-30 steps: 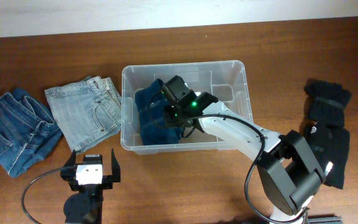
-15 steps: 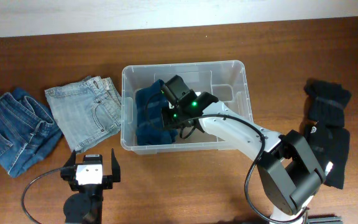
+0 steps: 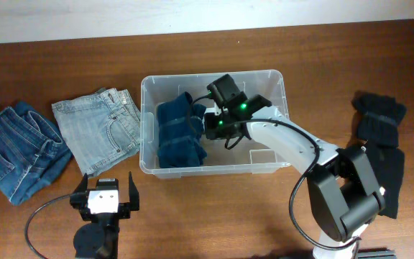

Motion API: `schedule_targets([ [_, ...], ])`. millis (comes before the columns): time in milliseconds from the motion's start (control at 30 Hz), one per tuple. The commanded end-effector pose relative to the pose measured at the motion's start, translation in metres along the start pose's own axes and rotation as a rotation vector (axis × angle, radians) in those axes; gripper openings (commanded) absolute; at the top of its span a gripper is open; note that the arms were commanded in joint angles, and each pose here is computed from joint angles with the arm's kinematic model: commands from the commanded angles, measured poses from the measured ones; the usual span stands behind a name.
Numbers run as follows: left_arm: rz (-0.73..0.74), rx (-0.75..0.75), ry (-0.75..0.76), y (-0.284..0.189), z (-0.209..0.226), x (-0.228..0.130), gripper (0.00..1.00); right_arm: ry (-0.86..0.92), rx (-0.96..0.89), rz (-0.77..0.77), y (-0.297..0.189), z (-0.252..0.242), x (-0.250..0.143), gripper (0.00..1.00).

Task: Pack container
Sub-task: 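Lower the teal sweater into the container's left side and release, then withdraw the right gripper to the black folded clothes on the right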

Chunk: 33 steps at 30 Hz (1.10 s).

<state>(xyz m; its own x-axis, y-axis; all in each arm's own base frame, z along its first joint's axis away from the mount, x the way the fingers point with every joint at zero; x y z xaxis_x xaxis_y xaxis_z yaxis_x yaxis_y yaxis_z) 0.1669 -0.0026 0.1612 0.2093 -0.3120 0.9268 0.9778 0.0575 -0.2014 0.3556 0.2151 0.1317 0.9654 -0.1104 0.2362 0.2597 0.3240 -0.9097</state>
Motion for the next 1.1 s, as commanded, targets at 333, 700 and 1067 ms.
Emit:
schedule_targets([
  [333, -0.006, -0.004, 0.011, 0.000, 0.000, -0.001, 1.00, -0.084, -0.008, -0.187, -0.157, 0.002, 0.063, 0.23],
  [700, -0.006, -0.004, 0.011, 0.000, 0.000, -0.001, 1.00, 0.239, -0.190, -0.229, -0.238, -0.131, 0.082, 0.36],
  [1067, -0.007, -0.004, 0.011, 0.000, 0.000, -0.001, 1.00, 0.617, -0.462, -0.221, -0.291, -0.288, 0.045, 0.53],
])
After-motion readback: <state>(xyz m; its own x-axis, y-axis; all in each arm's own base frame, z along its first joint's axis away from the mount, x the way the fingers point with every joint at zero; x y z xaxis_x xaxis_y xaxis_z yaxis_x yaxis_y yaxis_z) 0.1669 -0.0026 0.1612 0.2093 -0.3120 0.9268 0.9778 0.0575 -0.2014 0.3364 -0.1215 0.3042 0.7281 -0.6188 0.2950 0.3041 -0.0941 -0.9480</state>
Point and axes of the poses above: each gripper's point midway between its finger pads, its own y axis out along the fingers, its own z axis along the line the jaws close on, x = y × z, the point moved 7 cm from there along -y, back along the fingers, and after that the axes turned 9 degrees about y, right-handed, at the moved point
